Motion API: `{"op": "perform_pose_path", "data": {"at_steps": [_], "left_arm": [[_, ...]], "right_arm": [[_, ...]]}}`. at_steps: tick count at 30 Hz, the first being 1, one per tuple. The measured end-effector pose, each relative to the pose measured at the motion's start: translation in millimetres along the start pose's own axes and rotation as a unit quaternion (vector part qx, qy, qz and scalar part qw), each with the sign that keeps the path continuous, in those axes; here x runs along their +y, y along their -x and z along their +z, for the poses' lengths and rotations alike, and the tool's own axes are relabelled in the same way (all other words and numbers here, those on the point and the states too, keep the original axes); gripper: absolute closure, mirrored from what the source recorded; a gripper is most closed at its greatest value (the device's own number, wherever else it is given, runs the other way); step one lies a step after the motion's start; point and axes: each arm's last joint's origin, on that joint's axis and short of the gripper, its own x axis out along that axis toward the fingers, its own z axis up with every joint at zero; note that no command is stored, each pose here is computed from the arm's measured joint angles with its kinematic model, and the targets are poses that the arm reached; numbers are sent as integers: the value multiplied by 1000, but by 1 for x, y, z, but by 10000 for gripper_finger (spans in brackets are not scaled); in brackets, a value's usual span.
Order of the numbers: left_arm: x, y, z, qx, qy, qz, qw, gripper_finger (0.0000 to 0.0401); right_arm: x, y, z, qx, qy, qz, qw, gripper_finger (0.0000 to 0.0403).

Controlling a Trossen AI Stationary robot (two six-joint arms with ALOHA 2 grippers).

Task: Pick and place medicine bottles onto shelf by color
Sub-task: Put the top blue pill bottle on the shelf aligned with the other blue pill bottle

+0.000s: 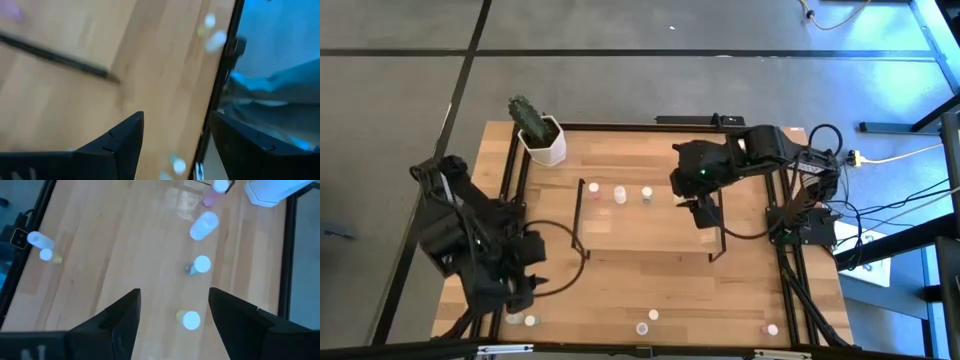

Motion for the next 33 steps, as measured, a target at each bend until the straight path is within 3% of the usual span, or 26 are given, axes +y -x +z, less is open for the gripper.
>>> {"op": "perform_pose_path", "data": {"at_steps": [4,21,28,33], "left_arm": [[-7,-12,-20,40,-6,-5,999,179],[-27,-65,-83,86,-39,-43,995,179],[-11,-82,-94,93,87,44,991,179],[4,-86,-87,74,192,130,970,179]], "right_arm": [[7,1,1,-2,8,6,1000,166],[16,1,6,-22,21,16,999,166],[16,1,6,-22,21,16,999,167],[16,1,6,-22,21,17,999,167]]}}
